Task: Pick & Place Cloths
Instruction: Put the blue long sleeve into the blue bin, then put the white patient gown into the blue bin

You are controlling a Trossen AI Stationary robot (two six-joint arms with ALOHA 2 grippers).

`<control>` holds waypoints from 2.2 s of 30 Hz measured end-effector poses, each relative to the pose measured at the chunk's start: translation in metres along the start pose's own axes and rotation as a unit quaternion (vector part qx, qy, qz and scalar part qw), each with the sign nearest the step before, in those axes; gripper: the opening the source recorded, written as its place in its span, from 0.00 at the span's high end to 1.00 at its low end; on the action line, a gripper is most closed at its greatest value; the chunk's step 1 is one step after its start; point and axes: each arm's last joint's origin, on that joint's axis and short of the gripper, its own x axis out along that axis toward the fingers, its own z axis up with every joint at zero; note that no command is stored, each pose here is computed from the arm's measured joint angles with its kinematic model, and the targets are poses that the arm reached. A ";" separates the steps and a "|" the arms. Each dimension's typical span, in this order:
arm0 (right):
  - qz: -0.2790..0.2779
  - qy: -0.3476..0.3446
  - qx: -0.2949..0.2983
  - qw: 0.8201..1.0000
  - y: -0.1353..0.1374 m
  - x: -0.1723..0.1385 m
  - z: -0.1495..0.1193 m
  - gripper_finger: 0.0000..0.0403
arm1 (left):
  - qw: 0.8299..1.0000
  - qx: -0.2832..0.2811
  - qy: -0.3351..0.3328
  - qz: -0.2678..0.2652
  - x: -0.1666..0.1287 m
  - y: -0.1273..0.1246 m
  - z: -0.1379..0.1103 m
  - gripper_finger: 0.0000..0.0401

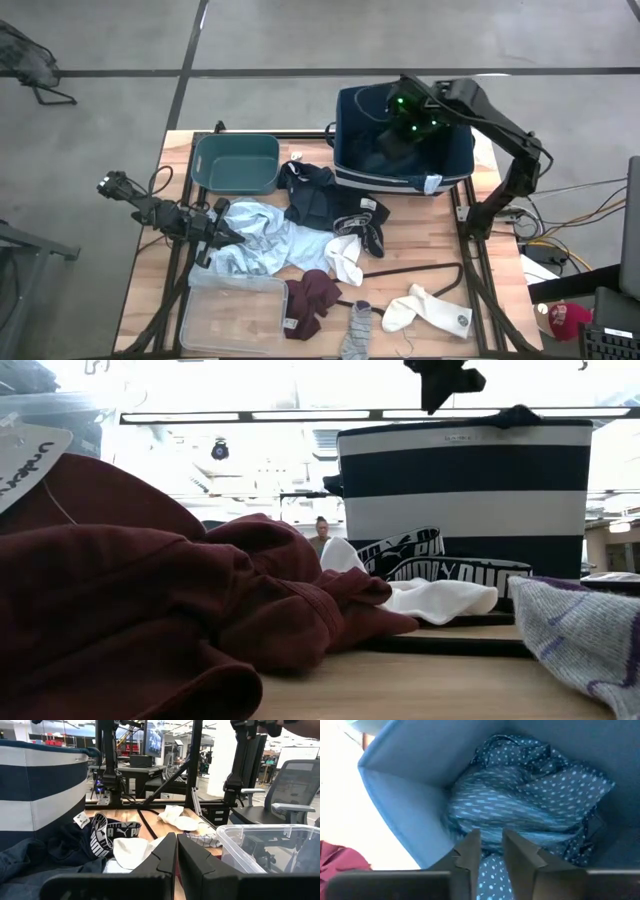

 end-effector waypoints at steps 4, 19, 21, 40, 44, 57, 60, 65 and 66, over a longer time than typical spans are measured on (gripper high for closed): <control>0.003 0.000 -0.005 1.000 0.002 -0.002 -0.003 0.66 | 1.000 0.000 0.000 0.000 0.000 0.000 0.000 0.95; 0.029 -0.056 -0.003 0.998 0.015 -0.018 -0.012 0.40 | 1.000 0.000 0.000 0.000 0.000 0.000 0.000 0.95; 0.040 -0.070 -0.011 0.997 0.022 -0.017 -0.012 0.39 | 1.000 0.000 0.000 0.000 0.000 0.000 0.000 0.95; 0.117 -0.133 -0.094 0.980 0.084 0.002 -0.029 0.59 | 0.997 -0.020 -0.051 0.063 0.000 0.003 0.008 0.95; 0.125 -0.124 -0.103 0.979 0.094 0.010 -0.038 0.66 | 0.975 -0.152 -0.151 0.054 -0.004 0.004 0.027 0.95; 0.169 -0.162 -0.102 0.967 0.113 0.020 -0.040 0.97 | 0.846 -0.345 -0.385 0.128 -0.030 0.017 0.066 0.95; 0.173 -0.165 -0.103 0.966 0.114 0.021 -0.041 0.97 | 0.808 -0.386 -0.423 0.136 -0.036 0.021 0.071 0.95; 0.176 -0.165 -0.105 0.965 0.117 0.023 -0.043 0.97 | 0.806 -0.397 -0.422 0.123 -0.037 0.020 0.086 0.95; 0.176 -0.165 -0.105 0.965 0.117 0.023 -0.043 0.97 | 0.811 -0.397 -0.413 0.120 -0.036 0.018 0.093 0.95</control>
